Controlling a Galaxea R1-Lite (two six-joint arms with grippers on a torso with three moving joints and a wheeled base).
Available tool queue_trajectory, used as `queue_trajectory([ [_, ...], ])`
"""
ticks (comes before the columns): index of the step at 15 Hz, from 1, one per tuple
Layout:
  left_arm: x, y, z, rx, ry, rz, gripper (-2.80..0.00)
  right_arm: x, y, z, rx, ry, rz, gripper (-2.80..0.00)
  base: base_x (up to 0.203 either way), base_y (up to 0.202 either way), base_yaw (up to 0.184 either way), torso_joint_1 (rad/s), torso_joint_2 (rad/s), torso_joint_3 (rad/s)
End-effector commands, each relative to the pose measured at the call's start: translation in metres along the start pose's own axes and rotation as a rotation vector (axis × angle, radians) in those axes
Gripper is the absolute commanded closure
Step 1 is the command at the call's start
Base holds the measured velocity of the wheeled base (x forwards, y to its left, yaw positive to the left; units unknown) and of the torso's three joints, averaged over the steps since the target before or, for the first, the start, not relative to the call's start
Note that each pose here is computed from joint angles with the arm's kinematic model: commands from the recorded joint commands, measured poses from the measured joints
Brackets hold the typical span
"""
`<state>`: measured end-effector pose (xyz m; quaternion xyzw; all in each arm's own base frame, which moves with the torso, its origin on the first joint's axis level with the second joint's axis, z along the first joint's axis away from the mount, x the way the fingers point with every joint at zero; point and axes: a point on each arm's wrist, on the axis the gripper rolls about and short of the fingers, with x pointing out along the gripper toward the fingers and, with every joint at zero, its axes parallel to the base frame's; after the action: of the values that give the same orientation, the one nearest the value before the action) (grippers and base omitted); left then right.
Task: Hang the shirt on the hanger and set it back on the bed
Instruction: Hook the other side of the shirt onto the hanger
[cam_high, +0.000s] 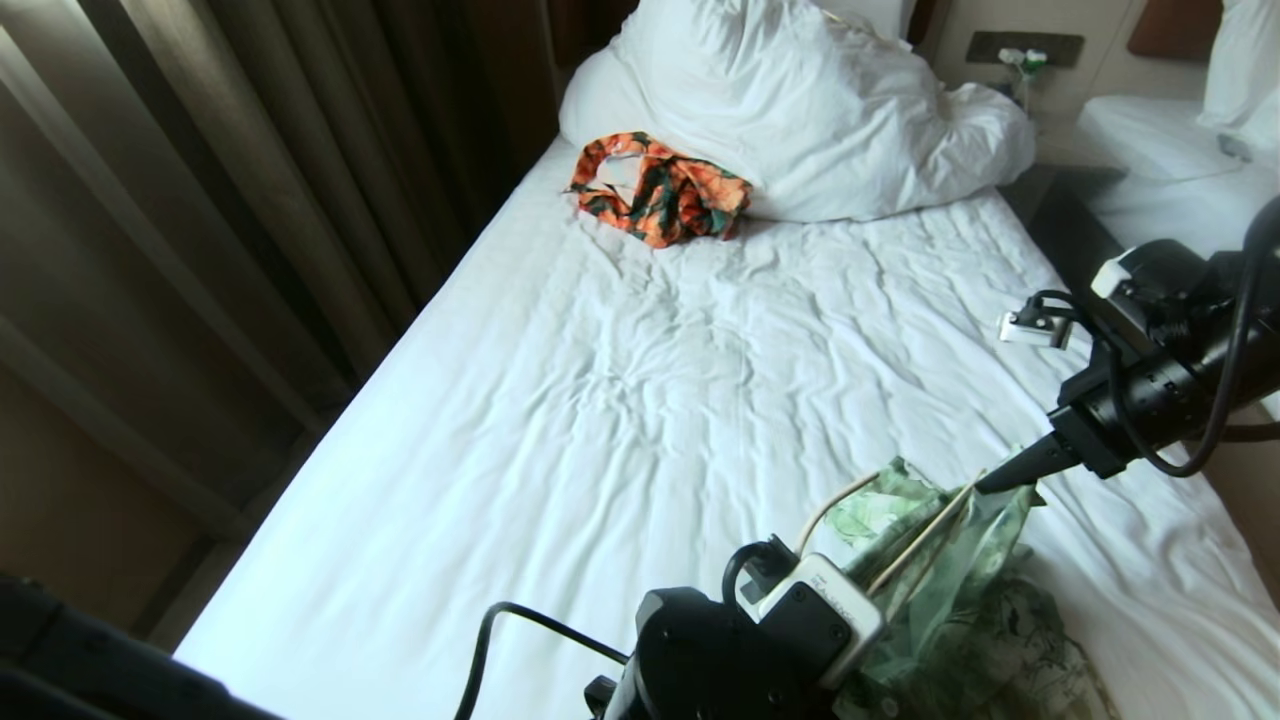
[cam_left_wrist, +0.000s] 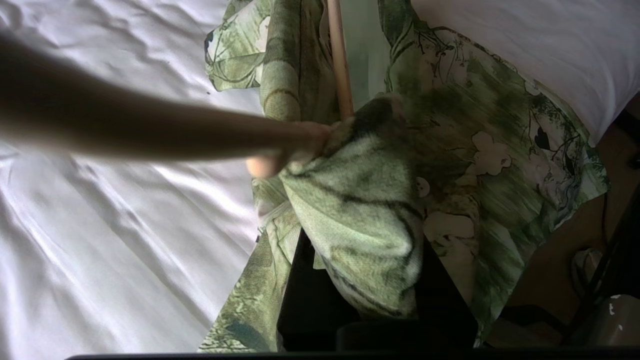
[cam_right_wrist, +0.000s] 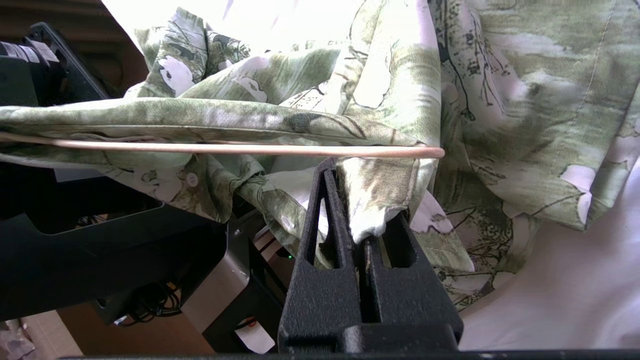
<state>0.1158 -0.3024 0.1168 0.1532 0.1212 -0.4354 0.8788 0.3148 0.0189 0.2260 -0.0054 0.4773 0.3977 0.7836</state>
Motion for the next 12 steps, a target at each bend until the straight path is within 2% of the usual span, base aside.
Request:
queue_trajectory([
  [1,0.002,-0.004,-0.005,0.008,0.016,-0.007,0.0,-0.002,0.0,-0.001,-0.001,-0.003,0.0,0.0,0.0,0.0,0.0,0.0,0.0,0.0],
  [4,-0.003,-0.009,-0.005,0.016,0.012,-0.026,0.0,-0.004,-0.003,-0.002,0.008,-0.009,-0.009,0.0,0.0,0.0,0.0,0.0,0.0,0.0],
  [7,-0.015,-0.005,0.004,0.001,-0.023,-0.02,0.0,0.0,-0.01,-0.002,0.022,-0.001,-0.013,0.0,0.0,0.0,0.0,0.0,0.0,0.0],
  [12,-0.027,-0.003,0.006,-0.004,-0.037,-0.015,0.0,0.0,-0.017,-0.003,0.037,0.0,-0.02,0.0,0.0,0.0,0.0,0.0,0.0,0.0],
])
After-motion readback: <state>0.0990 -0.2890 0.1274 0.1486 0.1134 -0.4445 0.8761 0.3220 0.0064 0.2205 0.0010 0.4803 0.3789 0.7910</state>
